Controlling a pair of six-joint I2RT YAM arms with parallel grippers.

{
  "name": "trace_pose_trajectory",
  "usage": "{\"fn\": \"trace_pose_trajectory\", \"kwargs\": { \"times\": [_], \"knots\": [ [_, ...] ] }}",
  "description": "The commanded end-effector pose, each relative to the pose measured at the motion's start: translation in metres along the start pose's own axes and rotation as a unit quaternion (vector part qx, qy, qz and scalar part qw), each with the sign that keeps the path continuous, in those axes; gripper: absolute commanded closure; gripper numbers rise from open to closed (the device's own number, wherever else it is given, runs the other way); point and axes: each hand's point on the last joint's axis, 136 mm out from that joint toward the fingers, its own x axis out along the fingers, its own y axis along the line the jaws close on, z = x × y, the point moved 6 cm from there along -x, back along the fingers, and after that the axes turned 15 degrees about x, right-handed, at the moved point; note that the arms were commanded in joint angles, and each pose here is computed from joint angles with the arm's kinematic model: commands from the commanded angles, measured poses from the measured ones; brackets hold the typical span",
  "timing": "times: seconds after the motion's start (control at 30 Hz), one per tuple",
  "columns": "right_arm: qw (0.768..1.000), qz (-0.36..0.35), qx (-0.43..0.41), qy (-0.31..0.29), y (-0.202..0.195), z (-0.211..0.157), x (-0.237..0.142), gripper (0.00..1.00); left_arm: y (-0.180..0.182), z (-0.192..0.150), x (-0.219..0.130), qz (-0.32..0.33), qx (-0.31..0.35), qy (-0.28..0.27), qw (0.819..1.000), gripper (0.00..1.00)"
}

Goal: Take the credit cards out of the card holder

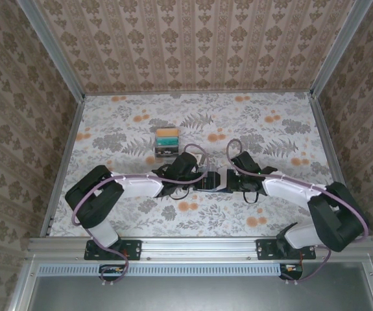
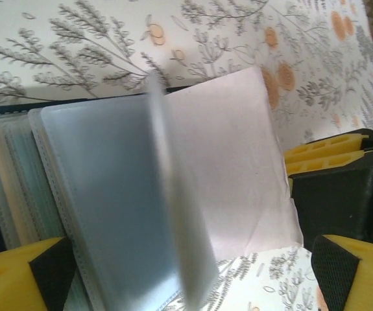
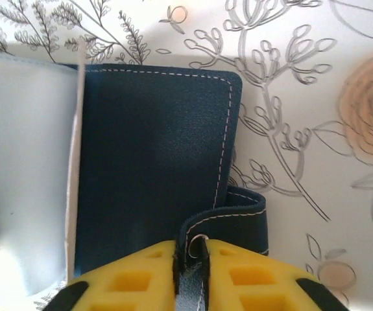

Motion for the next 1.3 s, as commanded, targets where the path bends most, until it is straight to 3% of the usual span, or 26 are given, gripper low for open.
{"fn": "trace_pose_trajectory", "kwargs": {
  "times": [0.0,0.27,0.47,0.67,0.87,1.27],
  "knots": [
    [0.999,-0.013,0.007,-0.033,-0.006,0.004,-0.016,0.73,-0.017,0.011,-0.009,-0.038,0.019,-0.024,0.999,0.05],
    [0.999,-0.022,0.009,-0.041,-0.013,0.003,-0.017,0.7,-0.019,0.009,-0.003,-0.049,0.019,-0.019,0.998,0.08],
    [0.999,-0.034,0.011,-0.014,-0.017,-0.004,0.002,0.79,-0.02,0.009,-0.001,-0.049,0.018,-0.015,0.999,0.1],
    [0.999,-0.034,0.01,-0.002,-0.017,-0.007,0.008,0.92,-0.005,0.006,-0.011,0.023,0.021,-0.008,0.999,0.06],
    [0.999,-0.03,0.011,-0.003,-0.016,-0.007,0.007,0.93,-0.003,0.008,-0.015,0.045,0.034,-0.006,0.998,0.06],
    [1.0,-0.027,0.011,0.001,-0.015,-0.008,0.008,0.93,-0.001,0.003,0.008,0.017,0.028,0.015,0.999,0.08]
  ]
}}
